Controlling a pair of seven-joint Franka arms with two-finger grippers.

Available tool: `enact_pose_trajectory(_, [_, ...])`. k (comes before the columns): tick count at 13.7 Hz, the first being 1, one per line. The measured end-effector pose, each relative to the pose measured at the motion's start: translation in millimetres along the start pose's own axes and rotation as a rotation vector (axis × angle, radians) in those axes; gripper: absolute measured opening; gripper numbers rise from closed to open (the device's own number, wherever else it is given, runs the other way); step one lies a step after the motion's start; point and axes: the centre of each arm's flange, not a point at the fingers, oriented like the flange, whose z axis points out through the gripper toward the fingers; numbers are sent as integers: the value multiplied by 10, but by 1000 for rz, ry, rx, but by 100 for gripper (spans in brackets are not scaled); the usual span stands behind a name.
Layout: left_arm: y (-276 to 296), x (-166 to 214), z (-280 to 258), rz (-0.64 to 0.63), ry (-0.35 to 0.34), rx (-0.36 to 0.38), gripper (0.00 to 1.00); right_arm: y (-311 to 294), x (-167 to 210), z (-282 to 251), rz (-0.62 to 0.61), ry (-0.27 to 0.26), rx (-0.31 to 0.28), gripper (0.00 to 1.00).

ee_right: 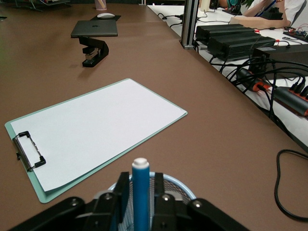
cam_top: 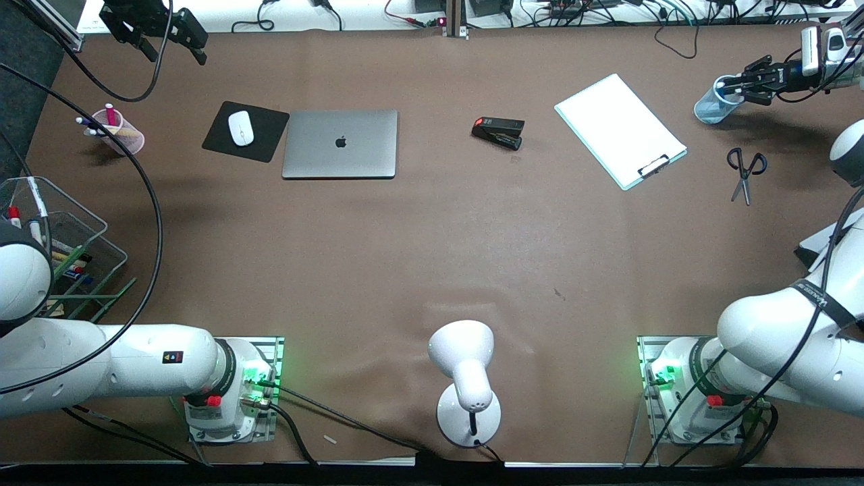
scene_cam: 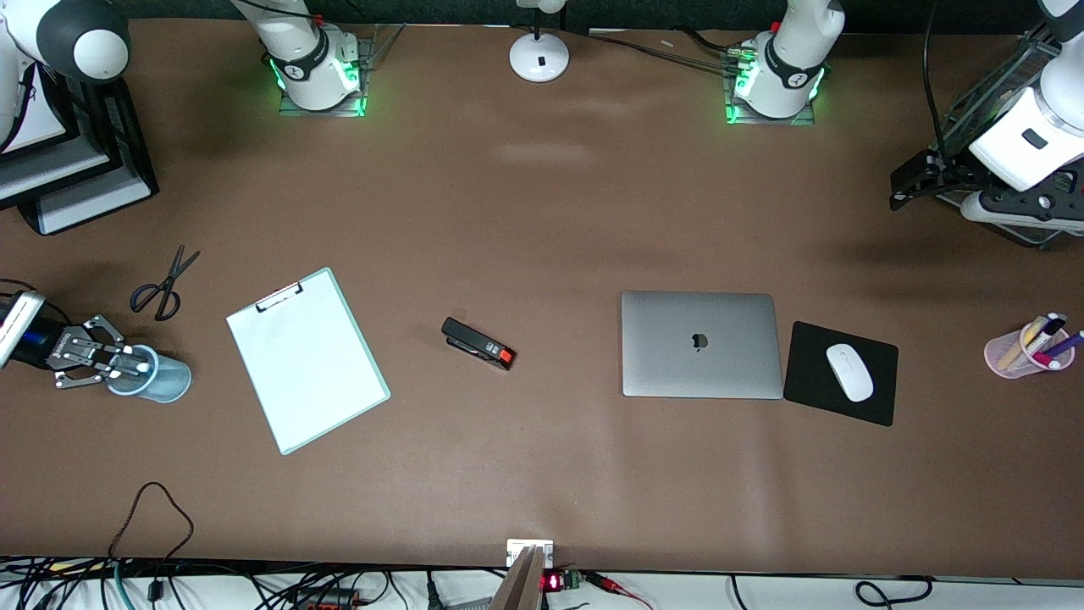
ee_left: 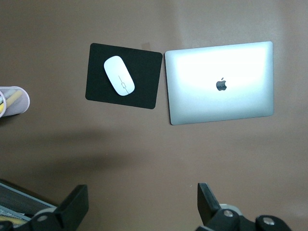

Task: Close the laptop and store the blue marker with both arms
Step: 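Lower the blue marker into the mesh cup with the right gripper, then open the right gripper to release the marker in the cup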

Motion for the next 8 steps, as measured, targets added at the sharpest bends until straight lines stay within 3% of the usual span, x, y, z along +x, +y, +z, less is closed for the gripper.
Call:
enact_pose_trajectory(3, [0, 0, -1, 0, 0, 0, 100, 39, 125, -83, 0, -7, -1, 65])
enact_pose_trajectory(6, [3, 0, -2, 1, 0, 0, 100, 21, 306, -171, 44, -15, 37, 97])
enact_pose_trajectory(8, [3, 0, -3, 1, 0, 0, 100, 26, 517, -305, 77, -45, 54, 100])
